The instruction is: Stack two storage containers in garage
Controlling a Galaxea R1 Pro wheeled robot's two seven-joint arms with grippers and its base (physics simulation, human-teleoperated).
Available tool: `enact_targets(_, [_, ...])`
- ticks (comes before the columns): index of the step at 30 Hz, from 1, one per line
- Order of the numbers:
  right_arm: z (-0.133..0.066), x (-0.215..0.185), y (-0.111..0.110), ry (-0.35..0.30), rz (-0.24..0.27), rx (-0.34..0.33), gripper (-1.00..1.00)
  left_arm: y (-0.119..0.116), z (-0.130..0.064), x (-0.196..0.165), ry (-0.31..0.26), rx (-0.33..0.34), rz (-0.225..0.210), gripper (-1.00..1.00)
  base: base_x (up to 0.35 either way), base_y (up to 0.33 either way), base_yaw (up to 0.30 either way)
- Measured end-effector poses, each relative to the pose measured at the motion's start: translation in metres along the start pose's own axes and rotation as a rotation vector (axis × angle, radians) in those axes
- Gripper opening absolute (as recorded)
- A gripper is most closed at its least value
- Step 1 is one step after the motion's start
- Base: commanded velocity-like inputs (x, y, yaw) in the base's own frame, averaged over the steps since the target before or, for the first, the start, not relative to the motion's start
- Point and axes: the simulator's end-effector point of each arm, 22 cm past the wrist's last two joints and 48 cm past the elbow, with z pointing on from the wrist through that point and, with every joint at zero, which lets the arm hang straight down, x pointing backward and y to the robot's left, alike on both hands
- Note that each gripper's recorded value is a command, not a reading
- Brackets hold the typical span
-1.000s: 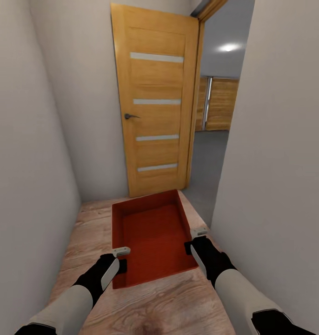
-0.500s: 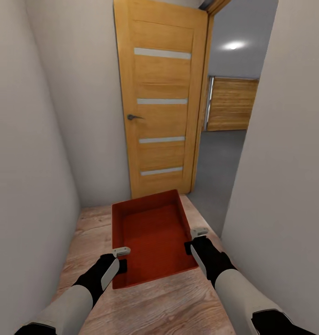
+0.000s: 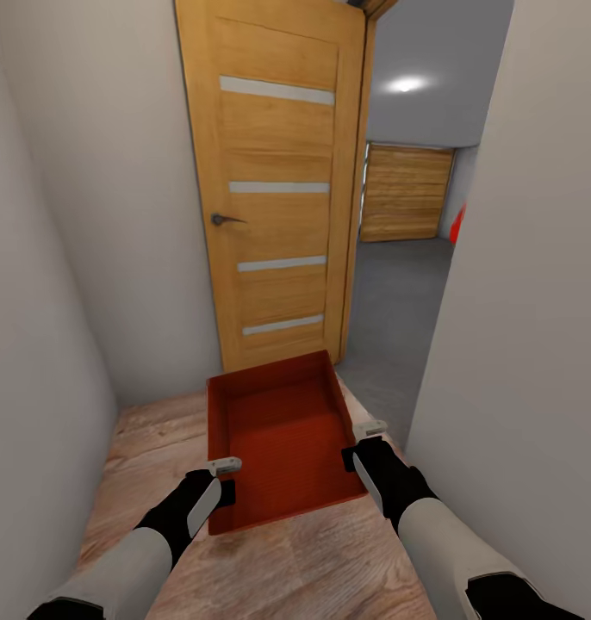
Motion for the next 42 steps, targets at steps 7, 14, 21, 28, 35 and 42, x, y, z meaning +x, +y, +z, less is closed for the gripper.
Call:
enact_targets(7, [-0.0001,-0.0001,-0.0001,0.000,0.000,0.000,-1.00,-0.0001,0.0000,-0.0001,0.000,0.000,0.000,-1.00,0.327,0.170,-0.292])
enact_targets(14, [-0.0001,0.0000,-0.0001,0.000,0.000,0.000,-1.00,-0.0001,0.0000,0.0000,0.000,0.000,0.000,-1.00,0.325,0.182,-0.292])
enact_targets(21, [-0.0002,-0.0002,-0.0002,0.000,-0.001,0.000,-1.00,-0.0002,0.0000,0.0000,0.000,0.001,-0.001,-1.00,0.305,0.207,-0.292])
enact_targets(28, [-0.0001,-0.0002,-0.0001,0.000,0.000,0.000,-1.00,-0.0001,0.0000,0.0000,0.000,0.000,-0.001,-1.00,0.290,0.225,-0.292])
enact_targets(35, [-0.0001,-0.0001,-0.0001,0.000,0.000,0.000,-1.00,-0.0001,0.0000,0.0001,0.000,0.000,-0.001,-1.00,0.289,0.226,-0.268])
enact_targets(42, [-0.0001,-0.0001,-0.0001,0.000,0.000,0.000,-1.00,-0.0001,0.0000,0.0001,0.000,0.000,-0.001,-1.00,0.289,0.223,-0.051])
